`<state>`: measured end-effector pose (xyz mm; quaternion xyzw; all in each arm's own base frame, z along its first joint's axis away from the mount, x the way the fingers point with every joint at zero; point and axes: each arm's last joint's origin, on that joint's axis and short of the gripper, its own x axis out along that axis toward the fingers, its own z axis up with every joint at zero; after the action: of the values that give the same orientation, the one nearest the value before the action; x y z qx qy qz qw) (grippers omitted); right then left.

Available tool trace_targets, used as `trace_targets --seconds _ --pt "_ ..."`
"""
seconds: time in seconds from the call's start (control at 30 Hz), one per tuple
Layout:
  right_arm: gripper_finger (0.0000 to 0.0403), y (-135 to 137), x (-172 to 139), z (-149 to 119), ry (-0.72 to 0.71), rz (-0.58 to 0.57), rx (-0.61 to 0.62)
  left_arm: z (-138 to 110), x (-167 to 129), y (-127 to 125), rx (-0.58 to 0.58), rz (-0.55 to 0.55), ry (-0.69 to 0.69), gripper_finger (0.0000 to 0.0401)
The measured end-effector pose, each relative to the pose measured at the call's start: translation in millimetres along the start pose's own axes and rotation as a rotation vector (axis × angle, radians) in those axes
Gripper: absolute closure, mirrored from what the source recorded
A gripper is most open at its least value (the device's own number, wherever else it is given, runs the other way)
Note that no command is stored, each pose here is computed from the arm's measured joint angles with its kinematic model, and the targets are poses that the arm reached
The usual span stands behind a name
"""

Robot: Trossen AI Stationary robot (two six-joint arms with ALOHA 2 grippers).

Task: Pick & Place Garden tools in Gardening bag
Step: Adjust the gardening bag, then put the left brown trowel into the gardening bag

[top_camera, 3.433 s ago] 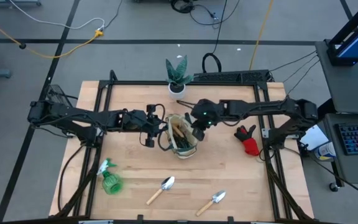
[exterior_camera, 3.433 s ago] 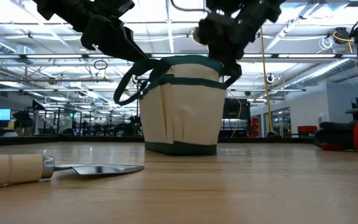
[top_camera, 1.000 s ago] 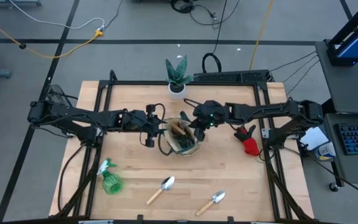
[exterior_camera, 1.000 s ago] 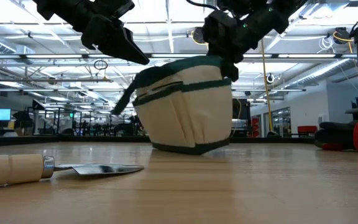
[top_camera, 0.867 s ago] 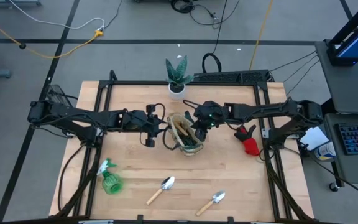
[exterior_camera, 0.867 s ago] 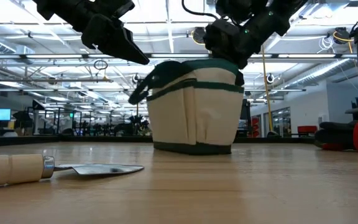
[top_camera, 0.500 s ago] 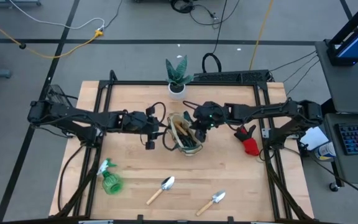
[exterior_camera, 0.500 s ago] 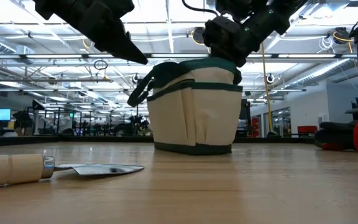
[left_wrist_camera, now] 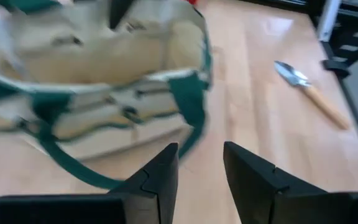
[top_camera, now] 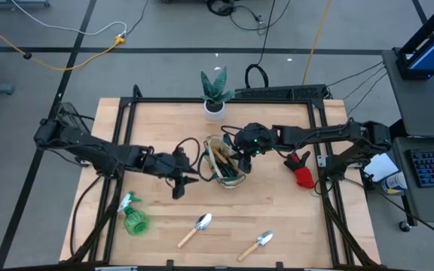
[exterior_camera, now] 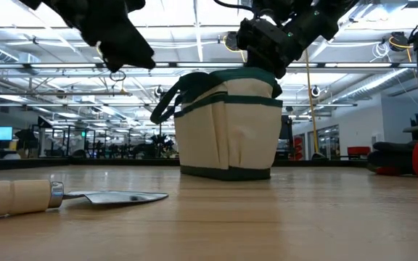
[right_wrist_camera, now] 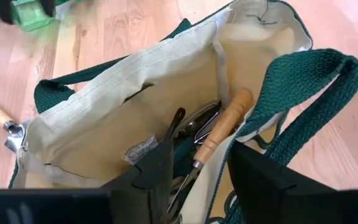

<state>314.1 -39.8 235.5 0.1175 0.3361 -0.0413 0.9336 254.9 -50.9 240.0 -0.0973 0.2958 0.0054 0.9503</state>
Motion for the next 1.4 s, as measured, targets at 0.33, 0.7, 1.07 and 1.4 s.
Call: trace_targets --seconds 0.33,0.7,1.07,1.4 --pt "0.0262 1 -7 4 -0.032 0.005 -0.005 -13 -7 -34 -0.153 -0.084 0.036 0.0270" --pt "0.0268 14 -32 11 -0.099 0.029 -0.255 -33 1 -67 -0.297 -0.077 0.053 0.0270" --pt "0.0268 43 -32 4 -0.097 0.101 -0.495 -73 38 -95 -0.427 -0.110 0.215 0.0270" --pt "0.0268 46 -32 3 -0.102 0.100 -0.609 -92 58 -117 -0.381 -0.092 0.239 0.0270"
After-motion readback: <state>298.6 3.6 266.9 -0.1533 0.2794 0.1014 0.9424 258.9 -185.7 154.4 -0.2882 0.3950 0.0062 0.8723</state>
